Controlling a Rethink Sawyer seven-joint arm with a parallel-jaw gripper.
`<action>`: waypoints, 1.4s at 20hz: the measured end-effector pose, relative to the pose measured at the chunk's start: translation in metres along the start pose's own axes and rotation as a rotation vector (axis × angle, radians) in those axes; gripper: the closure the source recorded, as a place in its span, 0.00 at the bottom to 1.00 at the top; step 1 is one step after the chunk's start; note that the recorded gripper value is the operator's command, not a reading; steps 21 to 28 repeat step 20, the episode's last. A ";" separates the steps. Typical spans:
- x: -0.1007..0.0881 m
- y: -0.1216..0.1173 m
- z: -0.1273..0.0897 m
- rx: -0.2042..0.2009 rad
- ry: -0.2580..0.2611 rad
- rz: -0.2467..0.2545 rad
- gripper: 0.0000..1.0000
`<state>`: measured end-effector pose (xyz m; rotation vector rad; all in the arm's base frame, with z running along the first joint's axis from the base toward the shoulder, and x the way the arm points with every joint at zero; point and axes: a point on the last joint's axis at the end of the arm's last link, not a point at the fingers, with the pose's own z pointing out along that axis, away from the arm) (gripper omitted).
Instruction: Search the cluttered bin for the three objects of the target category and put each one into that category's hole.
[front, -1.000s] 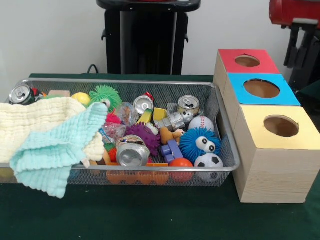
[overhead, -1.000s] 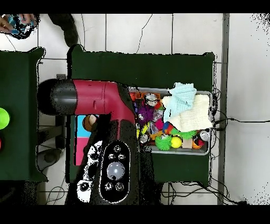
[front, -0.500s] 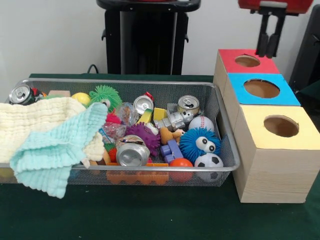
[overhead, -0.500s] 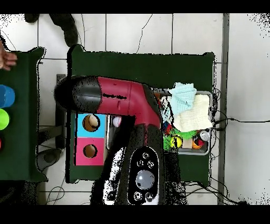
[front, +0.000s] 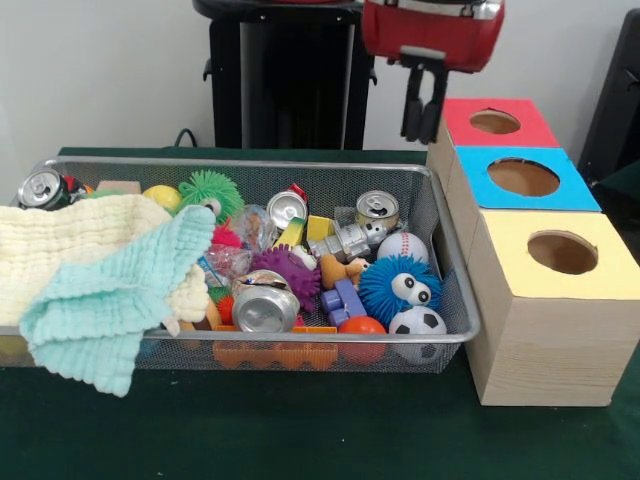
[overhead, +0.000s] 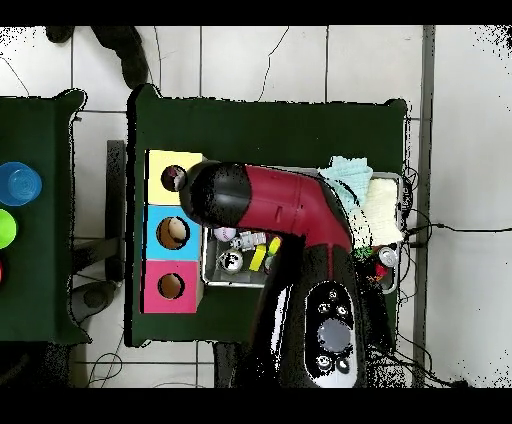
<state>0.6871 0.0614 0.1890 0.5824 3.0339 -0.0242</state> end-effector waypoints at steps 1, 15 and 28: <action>0.001 -0.005 0.004 0.003 -0.001 0.000 1.00; 0.005 -0.033 0.103 0.022 -0.103 -0.103 1.00; 0.017 -0.029 0.123 0.026 -0.073 -0.132 1.00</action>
